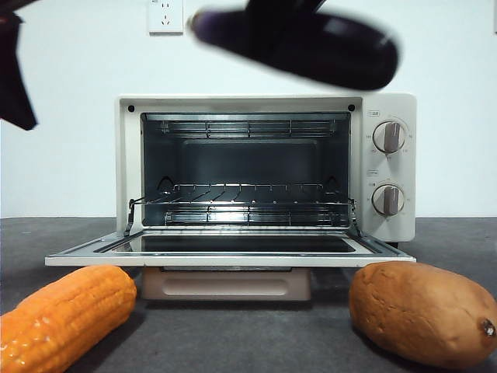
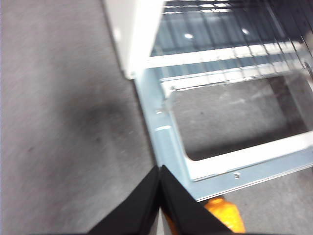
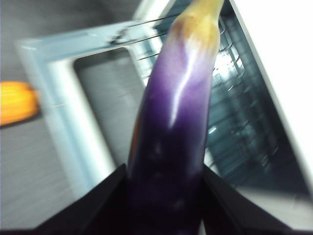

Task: Take the eggplant from the table,put the eggplant in the oven

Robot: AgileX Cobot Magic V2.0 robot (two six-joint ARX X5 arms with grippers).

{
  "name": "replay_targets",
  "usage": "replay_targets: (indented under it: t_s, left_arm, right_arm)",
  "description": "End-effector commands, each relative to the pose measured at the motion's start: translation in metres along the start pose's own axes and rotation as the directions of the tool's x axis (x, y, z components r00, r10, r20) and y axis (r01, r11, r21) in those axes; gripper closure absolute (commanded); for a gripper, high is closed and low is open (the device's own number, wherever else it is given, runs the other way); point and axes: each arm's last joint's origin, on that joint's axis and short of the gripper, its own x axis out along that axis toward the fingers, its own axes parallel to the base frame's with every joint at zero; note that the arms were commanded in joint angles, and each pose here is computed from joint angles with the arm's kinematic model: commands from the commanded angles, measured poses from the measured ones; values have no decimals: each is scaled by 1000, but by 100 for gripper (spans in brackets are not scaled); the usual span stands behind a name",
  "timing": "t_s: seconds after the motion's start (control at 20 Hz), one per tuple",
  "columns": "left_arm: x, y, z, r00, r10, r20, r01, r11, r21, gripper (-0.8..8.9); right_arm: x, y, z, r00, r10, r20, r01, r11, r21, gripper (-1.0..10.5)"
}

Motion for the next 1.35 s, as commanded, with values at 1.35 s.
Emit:
replay_targets:
  t_s: [1.35]
  left_arm:
    - [-9,6,0,999,8,46,-7,1000,-22,808]
  right_arm:
    - [165,8,10,917,-384,-110,357,911,-204,682]
